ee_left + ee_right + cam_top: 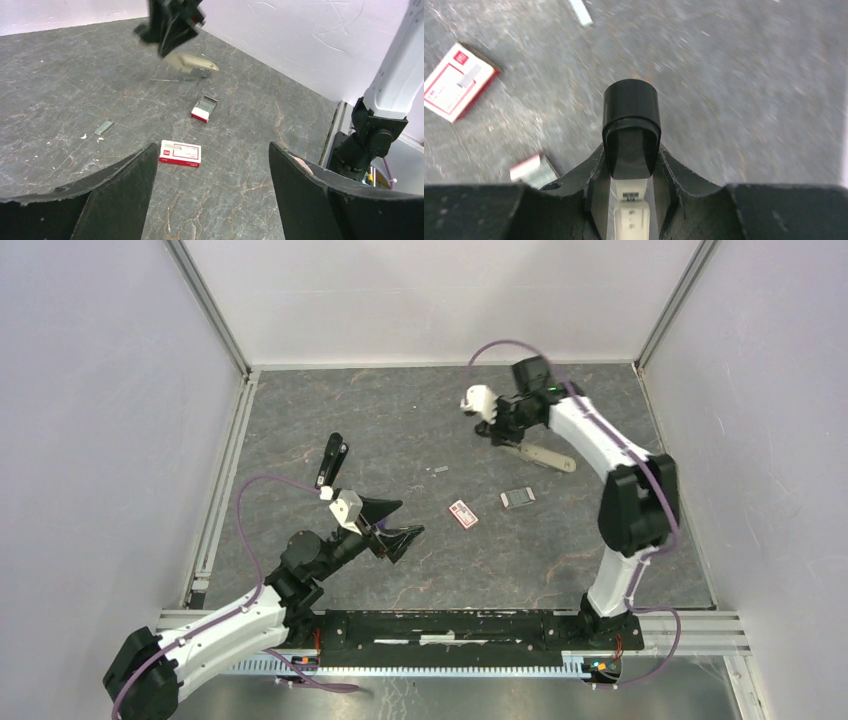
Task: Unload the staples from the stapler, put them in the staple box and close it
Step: Unload the staple at the center of the board, then place the stapler at the center of the board.
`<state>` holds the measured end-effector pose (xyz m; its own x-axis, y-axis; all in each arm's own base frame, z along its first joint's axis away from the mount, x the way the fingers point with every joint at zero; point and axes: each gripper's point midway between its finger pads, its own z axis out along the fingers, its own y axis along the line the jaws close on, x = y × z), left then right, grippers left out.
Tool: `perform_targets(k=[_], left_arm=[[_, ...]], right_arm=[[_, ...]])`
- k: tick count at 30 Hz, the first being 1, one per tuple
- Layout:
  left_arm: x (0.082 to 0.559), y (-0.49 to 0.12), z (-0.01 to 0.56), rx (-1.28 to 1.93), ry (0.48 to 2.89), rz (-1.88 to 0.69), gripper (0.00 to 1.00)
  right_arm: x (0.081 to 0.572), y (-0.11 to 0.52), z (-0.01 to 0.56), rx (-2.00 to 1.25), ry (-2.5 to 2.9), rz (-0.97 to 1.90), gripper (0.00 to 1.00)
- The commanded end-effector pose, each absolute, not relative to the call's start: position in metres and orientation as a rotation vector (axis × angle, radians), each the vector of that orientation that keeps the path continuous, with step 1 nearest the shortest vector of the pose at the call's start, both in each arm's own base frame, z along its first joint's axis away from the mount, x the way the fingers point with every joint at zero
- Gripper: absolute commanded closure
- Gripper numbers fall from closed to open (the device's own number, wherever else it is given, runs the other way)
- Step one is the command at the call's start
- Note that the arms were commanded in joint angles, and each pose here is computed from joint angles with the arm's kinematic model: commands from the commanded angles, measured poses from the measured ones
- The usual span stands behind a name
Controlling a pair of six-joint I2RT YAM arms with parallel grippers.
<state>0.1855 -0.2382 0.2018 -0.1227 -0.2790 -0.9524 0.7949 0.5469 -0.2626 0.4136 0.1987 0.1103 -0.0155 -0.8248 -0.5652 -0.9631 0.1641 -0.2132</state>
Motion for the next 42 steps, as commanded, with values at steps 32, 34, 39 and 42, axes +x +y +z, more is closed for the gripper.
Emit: perform_targets(k=[32,34,39,42], left_arm=[[0.188,-0.224,0.229,0.446,1.352,-0.92,0.12],[0.188,-0.223,0.229,0.441,1.351,-0.917,0.12],[0.19,-0.224,0.226,0.452,1.355,-0.904,0.12],[0.189,-0.228,0.227,0.462,1.363,-0.92,0.12]], right_arm=[[0.51,0.206,0.244,-1.116,1.53,0.312,1.0],[0.503,0.186,0.211,-1.14,1.595,0.309,1.0],[0.494,0.155,0.135,-1.235,1.748,0.334,0.99],[0.501,0.151,0.109,-1.261,1.811,0.342,0.97]])
